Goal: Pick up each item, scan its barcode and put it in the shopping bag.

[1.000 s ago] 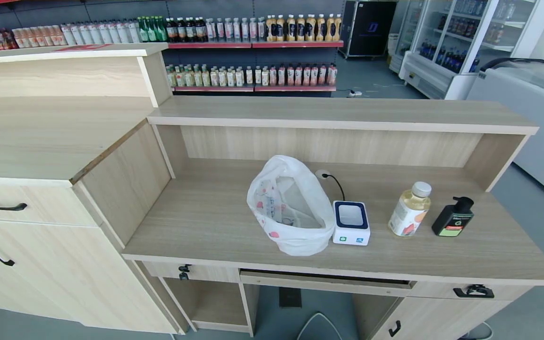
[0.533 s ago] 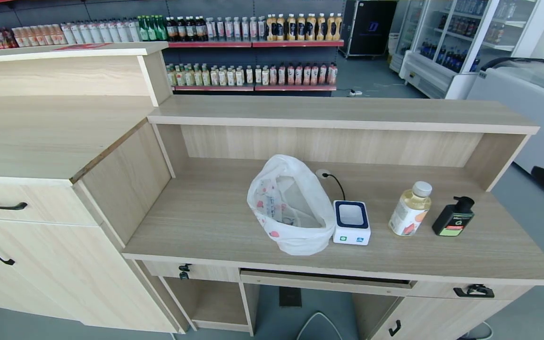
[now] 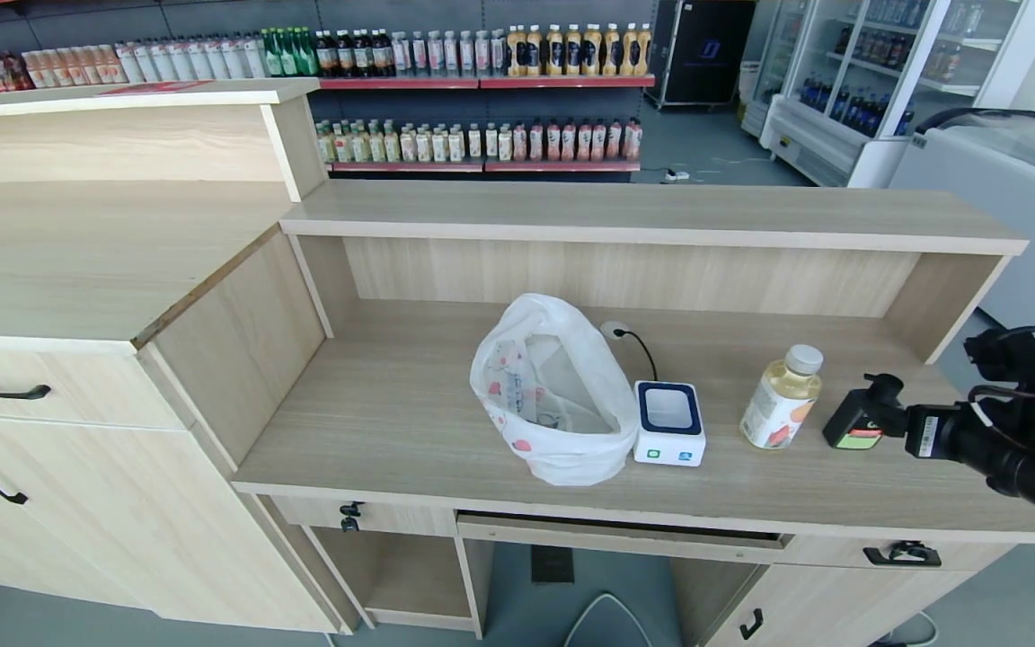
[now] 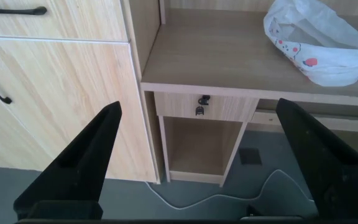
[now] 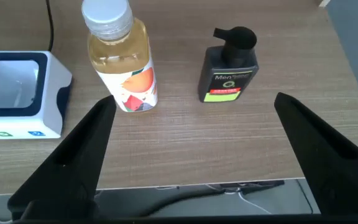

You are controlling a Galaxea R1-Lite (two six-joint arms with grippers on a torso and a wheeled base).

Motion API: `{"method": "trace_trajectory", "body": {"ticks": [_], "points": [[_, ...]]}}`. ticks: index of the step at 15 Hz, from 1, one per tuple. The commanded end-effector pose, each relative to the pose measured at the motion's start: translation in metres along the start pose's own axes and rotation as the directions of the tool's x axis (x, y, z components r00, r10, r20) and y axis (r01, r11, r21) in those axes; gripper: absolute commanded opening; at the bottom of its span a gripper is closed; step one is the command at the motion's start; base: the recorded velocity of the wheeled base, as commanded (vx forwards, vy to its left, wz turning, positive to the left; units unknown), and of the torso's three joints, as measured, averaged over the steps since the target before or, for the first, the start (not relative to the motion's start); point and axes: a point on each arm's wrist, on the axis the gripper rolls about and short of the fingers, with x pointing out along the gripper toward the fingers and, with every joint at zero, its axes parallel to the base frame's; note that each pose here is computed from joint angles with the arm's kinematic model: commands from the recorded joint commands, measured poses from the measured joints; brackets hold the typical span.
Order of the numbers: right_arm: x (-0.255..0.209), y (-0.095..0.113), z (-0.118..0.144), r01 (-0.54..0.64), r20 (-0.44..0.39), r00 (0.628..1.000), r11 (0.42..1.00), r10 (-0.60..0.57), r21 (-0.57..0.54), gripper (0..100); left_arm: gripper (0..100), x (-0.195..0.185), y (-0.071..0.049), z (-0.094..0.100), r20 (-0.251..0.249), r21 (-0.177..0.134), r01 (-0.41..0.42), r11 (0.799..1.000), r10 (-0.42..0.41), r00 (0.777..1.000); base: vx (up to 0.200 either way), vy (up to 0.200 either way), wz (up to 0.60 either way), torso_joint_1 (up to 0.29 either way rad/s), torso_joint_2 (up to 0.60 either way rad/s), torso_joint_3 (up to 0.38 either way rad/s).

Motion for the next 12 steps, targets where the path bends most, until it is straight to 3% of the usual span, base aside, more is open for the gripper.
{"method": "trace_trajectory", "body": {"ticks": [1,12], "points": [[0.025,0.0,-0.03,-0.009,-0.089,0.996,1.0,0.008,-0.008,100,100,0.0,0.0,0.0,-0.001,0.0,-0.001,1.0,0.001,1.0,0.0,0.0,0.0,0.0,0.0,0.0],[0.086,0.038,-0.033,-0.129,0.016,0.991,0.99,0.13,-0.048,100,100,0.0,0.0,0.0,-0.001,0.0,-0.001,1.0,0.001,1.0,0.0,0.0,0.0,0.0,0.0,0.0]]}}
